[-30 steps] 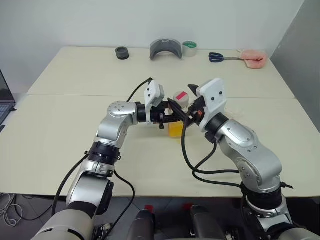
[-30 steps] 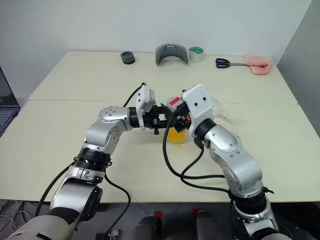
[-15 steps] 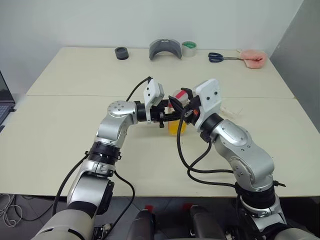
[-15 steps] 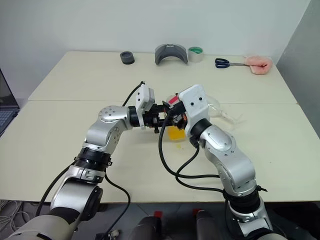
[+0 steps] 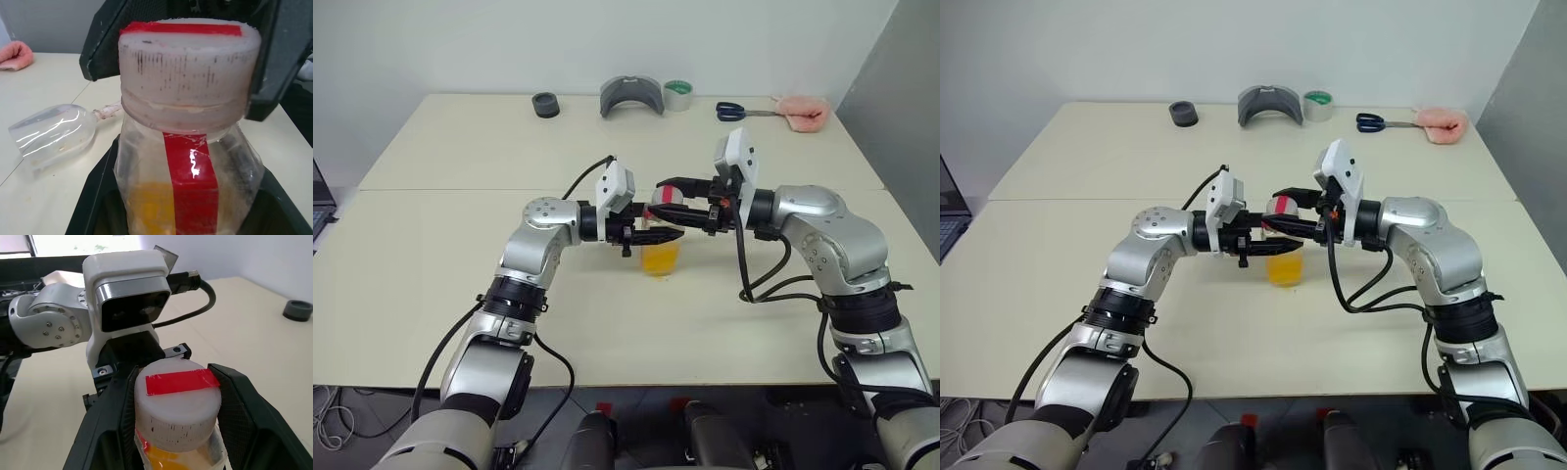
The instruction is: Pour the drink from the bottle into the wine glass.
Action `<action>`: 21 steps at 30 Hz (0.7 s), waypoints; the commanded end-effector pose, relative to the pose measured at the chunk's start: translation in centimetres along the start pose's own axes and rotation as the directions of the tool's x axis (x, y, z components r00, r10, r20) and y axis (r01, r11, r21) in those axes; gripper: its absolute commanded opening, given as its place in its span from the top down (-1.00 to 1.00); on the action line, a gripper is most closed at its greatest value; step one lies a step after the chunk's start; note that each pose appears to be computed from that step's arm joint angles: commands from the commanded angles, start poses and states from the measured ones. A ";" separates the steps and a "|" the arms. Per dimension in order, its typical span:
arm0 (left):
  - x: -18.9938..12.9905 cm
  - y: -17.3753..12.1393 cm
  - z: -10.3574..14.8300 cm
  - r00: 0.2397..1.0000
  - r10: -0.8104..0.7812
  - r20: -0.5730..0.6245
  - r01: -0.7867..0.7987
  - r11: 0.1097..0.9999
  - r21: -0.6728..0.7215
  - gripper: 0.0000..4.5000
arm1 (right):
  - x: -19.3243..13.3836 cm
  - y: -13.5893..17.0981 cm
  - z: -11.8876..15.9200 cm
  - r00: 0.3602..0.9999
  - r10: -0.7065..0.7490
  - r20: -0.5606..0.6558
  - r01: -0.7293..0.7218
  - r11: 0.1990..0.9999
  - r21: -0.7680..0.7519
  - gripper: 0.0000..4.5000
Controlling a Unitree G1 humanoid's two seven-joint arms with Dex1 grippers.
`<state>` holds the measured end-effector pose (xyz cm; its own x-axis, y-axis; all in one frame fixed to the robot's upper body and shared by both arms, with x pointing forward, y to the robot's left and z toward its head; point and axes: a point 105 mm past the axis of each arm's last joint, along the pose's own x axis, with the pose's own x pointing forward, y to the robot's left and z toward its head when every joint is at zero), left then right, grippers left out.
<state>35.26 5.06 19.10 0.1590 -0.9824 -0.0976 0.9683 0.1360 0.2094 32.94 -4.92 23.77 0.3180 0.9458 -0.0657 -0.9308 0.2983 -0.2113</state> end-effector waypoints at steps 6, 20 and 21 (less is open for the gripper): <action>-0.3 0.7 2.3 0.999 0.027 0.041 -0.030 0.997 0.069 0.19 | -0.6 1.2 2.1 0.993 -0.012 0.117 0.009 1.000 0.023 -0.91; -0.2 0.7 2.5 0.999 0.023 0.044 -0.027 0.997 0.074 0.20 | -1.3 0.8 2.5 0.957 -0.253 0.144 0.264 0.963 -0.058 -0.92; -0.2 0.7 2.5 0.999 0.022 0.044 -0.026 0.997 0.074 0.20 | -1.1 0.7 2.5 0.954 -0.263 0.141 0.275 0.959 -0.072 -0.92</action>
<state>35.56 5.18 19.64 0.1830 -0.9791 -0.0891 0.9612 0.1592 0.2253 31.83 -5.63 24.82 0.5177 0.8515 0.0829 -0.8224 0.5220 -0.2264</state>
